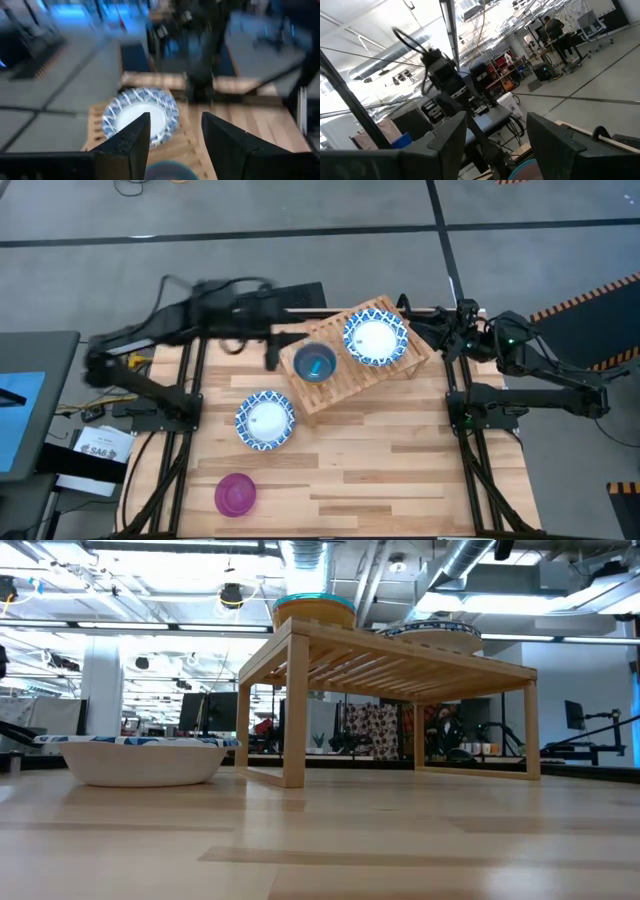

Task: Place and stack bowls onto a shelf
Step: Stack the purple bowl on top of the blue bowl on the shelf

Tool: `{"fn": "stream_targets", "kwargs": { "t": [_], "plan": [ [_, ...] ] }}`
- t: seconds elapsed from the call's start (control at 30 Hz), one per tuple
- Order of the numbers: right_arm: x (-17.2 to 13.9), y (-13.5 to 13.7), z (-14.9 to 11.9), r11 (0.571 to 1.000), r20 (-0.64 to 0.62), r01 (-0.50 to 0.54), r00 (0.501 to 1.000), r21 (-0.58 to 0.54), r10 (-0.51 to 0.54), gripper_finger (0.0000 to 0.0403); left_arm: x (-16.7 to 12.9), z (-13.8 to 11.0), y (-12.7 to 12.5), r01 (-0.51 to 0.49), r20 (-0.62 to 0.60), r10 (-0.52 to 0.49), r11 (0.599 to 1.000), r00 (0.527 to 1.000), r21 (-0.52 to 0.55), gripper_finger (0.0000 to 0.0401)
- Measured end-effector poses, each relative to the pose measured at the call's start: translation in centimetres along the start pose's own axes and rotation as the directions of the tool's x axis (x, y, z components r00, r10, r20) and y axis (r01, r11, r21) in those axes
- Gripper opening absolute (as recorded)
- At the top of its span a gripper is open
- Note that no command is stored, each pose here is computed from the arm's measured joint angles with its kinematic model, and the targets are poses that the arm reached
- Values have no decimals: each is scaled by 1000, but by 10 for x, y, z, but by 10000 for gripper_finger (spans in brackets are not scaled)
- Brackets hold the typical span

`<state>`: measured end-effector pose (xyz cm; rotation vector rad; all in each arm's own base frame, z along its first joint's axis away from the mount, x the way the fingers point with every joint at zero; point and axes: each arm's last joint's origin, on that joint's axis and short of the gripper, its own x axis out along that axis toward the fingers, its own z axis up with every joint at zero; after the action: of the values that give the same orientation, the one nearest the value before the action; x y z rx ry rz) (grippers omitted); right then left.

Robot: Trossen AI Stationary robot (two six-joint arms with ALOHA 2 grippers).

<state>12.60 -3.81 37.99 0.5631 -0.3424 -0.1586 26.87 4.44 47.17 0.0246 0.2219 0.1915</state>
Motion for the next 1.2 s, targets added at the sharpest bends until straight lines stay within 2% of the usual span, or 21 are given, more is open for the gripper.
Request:
{"fn": "stream_targets", "kwargs": {
  "t": [0.13,0.27,0.37,0.5,0.8,0.97,1.1,1.2],
  "plan": [
    [0,0,0,1000,0,0,1000,0,0,232,-38,-43,-6,-21,157,32,997,987,-70,162],
    [0,0,0,1000,0,0,1000,-2,0,232,-70,-87,-8,-15,215,38,994,976,-106,162],
    [0,0,0,1000,-1,1,1000,-2,-1,232,-89,-109,-7,-34,245,67,990,967,-136,162],
    [0,0,0,1000,-1,1,1000,-2,-1,232,-105,-122,-5,-68,275,114,983,955,-169,162],
    [1,-1,-1,1000,-5,3,1000,1,-3,232,-116,-123,-3,-72,308,133,976,942,-204,162],
    [6,-1,-6,1000,-33,3,999,7,-2,232,-115,-123,-8,82,267,-14,966,964,-246,162],
    [12,-2,-11,1000,-61,5,998,12,-4,232,-114,-124,-22,170,81,-153,941,985,-294,162],
    [16,-3,-14,1000,-83,5,997,16,-4,232,-112,-125,-40,219,-72,-255,920,964,-326,162]
  ]
}}
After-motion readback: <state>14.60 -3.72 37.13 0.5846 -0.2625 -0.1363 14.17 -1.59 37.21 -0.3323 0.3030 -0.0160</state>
